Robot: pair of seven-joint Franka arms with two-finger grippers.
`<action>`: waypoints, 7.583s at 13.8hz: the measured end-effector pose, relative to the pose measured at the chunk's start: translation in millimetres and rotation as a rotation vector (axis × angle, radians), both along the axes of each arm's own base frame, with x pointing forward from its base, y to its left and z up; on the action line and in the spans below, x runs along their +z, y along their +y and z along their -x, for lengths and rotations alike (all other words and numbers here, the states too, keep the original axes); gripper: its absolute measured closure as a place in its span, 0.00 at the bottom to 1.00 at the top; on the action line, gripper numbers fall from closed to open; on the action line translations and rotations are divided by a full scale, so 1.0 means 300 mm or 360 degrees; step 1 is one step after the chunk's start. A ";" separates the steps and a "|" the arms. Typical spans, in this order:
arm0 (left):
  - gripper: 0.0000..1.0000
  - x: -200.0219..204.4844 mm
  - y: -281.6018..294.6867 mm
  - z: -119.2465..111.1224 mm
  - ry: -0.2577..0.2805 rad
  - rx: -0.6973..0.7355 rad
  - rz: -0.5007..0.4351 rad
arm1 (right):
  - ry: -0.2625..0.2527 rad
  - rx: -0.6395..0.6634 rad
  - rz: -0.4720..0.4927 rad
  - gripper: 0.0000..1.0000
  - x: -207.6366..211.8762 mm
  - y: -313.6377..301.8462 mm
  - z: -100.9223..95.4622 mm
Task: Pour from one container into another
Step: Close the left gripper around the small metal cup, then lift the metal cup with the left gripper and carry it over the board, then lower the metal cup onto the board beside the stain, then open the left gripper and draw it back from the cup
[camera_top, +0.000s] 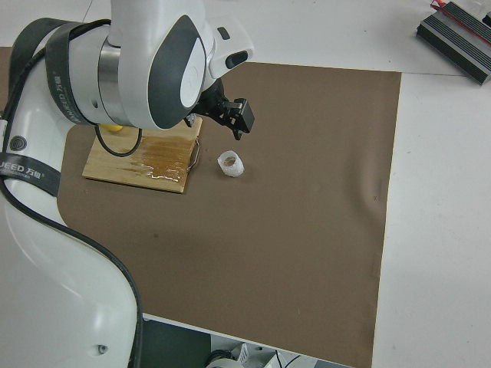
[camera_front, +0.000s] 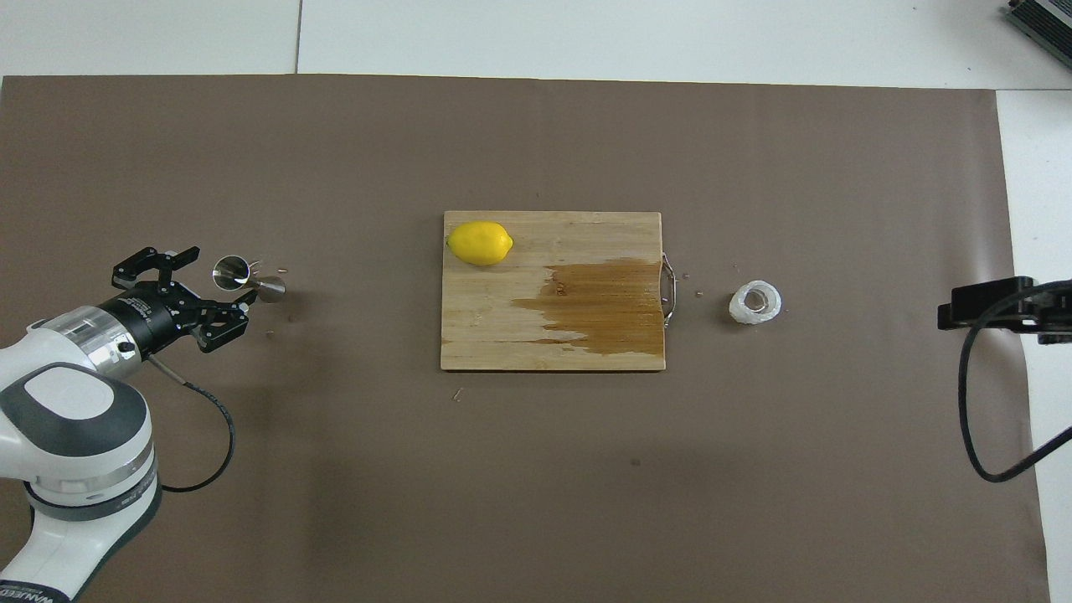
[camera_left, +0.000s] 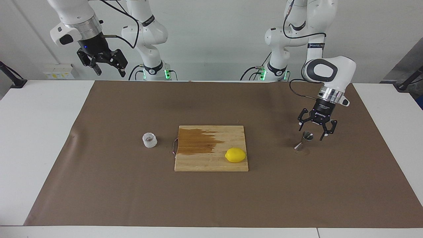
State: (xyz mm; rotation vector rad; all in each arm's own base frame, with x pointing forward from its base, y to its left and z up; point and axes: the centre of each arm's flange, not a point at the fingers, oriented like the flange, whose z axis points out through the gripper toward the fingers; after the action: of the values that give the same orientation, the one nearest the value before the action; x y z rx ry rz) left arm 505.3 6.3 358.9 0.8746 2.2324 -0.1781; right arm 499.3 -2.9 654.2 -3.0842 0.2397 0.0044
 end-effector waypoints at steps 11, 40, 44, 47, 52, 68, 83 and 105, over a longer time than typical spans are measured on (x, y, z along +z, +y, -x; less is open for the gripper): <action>0.02 -0.021 -0.033 0.001 0.0007 0.0022 -0.0018 | 0.0000 0.0000 0.0000 0.00 0.000 0.000 0.000; 0.48 -0.019 -0.026 0.000 0.0003 0.0036 -0.0021 | 0.0000 0.0000 0.0000 0.00 0.000 0.000 0.000; 0.48 0.004 -0.040 -0.019 -0.0014 0.0007 0.0010 | 0.0000 0.0000 0.0000 0.00 0.000 0.000 0.000; 0.48 0.050 -0.090 -0.053 -0.0034 -0.0064 0.0090 | 0.0000 0.0000 0.0000 0.00 0.000 0.000 0.000; 0.48 0.217 -0.369 -0.085 -0.0060 -0.0117 0.0292 | 0.0000 0.0000 0.0000 0.00 0.000 0.000 0.000; 0.48 0.202 -1.351 0.107 -0.0131 -0.0439 0.0318 | 0.0000 0.0000 0.0000 0.00 0.000 0.000 0.000; 0.48 -0.014 -1.537 0.208 -0.0104 -0.0615 0.0128 | 0.0000 0.0000 0.0000 0.00 0.000 0.000 0.000; 0.00 0.294 -1.368 0.051 -0.0142 -0.0769 0.0273 | 0.0000 0.0000 0.0000 0.00 0.000 0.000 0.000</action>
State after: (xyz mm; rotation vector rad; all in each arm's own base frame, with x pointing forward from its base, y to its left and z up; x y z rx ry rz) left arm 489.9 -404.0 447.0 1.2845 1.8585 -0.5351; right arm 499.3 -2.9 654.2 -3.0842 0.2397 0.0044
